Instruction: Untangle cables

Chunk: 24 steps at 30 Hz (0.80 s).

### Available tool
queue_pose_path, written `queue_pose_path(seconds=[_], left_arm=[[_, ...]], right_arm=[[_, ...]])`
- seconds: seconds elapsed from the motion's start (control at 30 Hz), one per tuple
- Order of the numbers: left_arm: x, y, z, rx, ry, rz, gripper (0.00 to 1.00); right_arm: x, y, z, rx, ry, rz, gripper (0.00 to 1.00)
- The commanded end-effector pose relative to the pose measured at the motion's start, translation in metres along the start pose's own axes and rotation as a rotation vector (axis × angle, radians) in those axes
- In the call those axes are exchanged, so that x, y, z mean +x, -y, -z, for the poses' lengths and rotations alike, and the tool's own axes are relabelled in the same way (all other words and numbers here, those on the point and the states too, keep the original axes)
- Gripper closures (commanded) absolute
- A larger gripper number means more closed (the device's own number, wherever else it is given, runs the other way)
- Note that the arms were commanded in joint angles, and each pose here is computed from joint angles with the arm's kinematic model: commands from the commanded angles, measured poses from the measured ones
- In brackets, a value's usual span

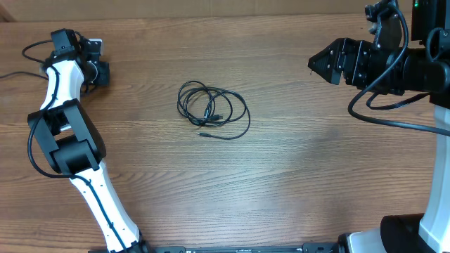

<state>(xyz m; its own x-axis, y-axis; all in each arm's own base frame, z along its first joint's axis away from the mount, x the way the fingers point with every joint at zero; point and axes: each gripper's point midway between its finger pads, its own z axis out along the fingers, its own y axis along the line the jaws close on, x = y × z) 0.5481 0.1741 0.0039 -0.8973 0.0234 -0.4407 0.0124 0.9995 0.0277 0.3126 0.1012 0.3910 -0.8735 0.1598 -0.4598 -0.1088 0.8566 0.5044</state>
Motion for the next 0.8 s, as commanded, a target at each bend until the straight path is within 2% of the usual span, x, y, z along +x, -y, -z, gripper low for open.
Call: queue_pose_path(seconds=[0.0,0.17,0.47,0.6,0.77], left_arm=[[0.03,0.013,-0.029,0.034,-0.11,0.03,0.96],[-0.029,0.03,0.005,0.065,0.012,0.034,0.96],[-0.138,0.11,0.073,0.165,0.294,-0.072,0.96],[-0.167,0.144,0.089,0.162,0.386,-0.134,0.96],[-0.176,0.177,0.092,0.145,0.412,-0.179,0.96]], right_arm=[[0.0,-0.001,-0.001,0.003,0.0,0.007,0.15],[0.0,-0.001,-0.001,0.003,0.0,0.006,0.15],[0.0,-0.001,-0.001,0.003,0.0,0.007,0.15],[0.0,-0.001,-0.001,0.004,-0.001,0.007,0.15],[0.0,0.0,-0.001,0.004,-0.001,0.006,0.15]])
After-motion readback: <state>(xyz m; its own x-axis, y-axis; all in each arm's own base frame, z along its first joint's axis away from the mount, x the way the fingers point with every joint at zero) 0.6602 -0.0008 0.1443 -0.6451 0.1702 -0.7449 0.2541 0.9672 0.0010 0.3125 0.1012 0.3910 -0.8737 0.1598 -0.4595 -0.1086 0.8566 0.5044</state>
